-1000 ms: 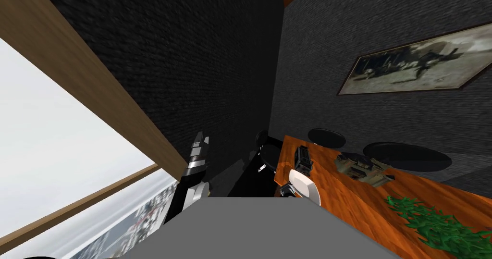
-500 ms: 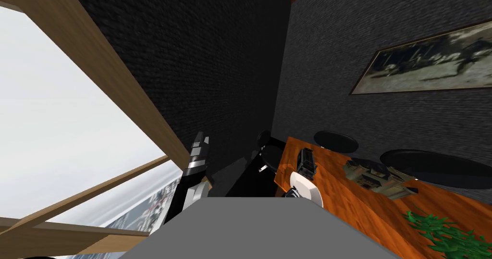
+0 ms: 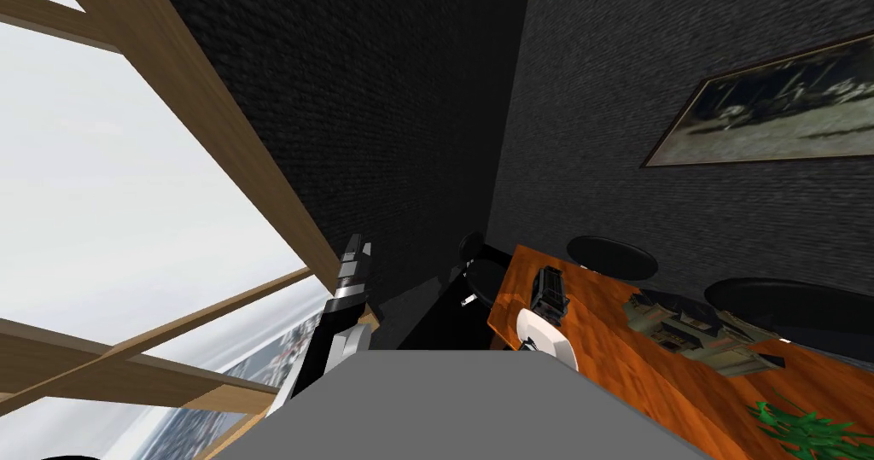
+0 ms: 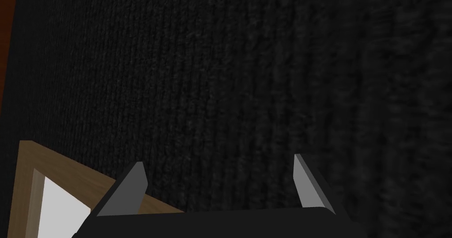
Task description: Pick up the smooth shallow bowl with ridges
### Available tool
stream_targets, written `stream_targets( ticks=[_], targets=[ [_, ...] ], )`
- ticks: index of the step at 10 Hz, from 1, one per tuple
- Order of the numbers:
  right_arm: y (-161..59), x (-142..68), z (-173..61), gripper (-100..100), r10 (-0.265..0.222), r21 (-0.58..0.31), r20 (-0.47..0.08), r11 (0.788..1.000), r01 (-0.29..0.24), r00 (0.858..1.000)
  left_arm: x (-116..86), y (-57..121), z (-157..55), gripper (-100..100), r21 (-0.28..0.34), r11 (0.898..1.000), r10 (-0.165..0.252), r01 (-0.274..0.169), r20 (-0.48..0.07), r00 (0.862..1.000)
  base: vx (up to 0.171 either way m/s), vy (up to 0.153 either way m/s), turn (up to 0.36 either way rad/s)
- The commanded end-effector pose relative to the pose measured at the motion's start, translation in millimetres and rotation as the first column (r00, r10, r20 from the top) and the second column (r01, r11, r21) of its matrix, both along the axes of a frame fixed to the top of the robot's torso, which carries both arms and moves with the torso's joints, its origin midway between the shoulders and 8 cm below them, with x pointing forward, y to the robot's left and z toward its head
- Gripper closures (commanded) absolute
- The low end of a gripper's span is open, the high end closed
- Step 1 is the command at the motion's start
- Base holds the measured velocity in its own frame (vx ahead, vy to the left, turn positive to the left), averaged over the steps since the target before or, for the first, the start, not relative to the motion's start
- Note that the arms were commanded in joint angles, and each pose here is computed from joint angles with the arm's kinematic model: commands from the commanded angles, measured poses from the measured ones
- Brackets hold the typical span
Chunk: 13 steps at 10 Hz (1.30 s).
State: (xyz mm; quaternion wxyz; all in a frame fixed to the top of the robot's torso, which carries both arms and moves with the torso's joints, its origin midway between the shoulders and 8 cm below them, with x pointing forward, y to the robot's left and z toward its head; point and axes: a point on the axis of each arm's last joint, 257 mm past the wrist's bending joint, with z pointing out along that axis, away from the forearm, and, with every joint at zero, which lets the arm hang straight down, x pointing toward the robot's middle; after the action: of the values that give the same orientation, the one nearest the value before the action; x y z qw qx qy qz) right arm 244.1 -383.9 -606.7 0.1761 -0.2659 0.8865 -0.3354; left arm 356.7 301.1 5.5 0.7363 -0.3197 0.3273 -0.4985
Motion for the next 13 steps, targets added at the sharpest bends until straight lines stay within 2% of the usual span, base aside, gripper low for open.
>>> stream_targets(
  ticks=[1,2,3,4,9,10,11,13],
  targets=[
    [-8,-5,0,-100,0.011,-0.038,-0.024,0.999,-0.012,1.0,0,0.0,0,0,0.0,1.0,0.0,0.0,0.0,1.0,-0.014,-0.063,0.094],
    [-6,-3,0,-100,0.008,-0.025,-0.016,1.0,-0.008,1.0,0,0.0,0,0,0.0,1.0,0.0,0.0,0.0,1.0,-0.006,-0.03,0.013],
    [-6,-3,0,0,0.008,-0.029,-0.018,1.0,-0.009,1.0,0,0.0,0,0,0.0,1.0,0.0,0.0,0.0,1.0,-0.001,-0.006,-0.001],
    [0,-14,-4,-100,-0.006,-0.029,-0.02,1.0,0.005,1.0,0,0.0,0,0,0.0,1.0,0.0,0.0,0.0,1.0,0.031,-0.032,0.068],
    [22,-51,-14,-100,-0.044,-0.031,-0.018,0.999,0.044,0.999,0,0.1,0,0,0.0,1.0,0.0,0.0,0.0,1.0,0.062,-0.079,0.086],
    [20,-44,-15,-100,-0.033,-0.031,-0.022,0.999,0.032,0.999,0,0.1,0,0,0.0,1.0,0.0,0.0,0.0,1.0,-0.012,-0.004,0.034],
    [20,-45,-15,100,-0.038,-0.031,-0.019,0.999,0.038,0.999,0,0.0,0,0,0.0,1.0,0.0,0.0,0.0,1.0,0.0,0.0,0.0],
    [18,-44,-14,100,-0.039,-0.035,-0.016,0.999,0.038,0.999,0,0.0,0,0,0.0,1.0,0.0,0.0,0.0,1.0,0.0,0.0,0.0]
  ],
)
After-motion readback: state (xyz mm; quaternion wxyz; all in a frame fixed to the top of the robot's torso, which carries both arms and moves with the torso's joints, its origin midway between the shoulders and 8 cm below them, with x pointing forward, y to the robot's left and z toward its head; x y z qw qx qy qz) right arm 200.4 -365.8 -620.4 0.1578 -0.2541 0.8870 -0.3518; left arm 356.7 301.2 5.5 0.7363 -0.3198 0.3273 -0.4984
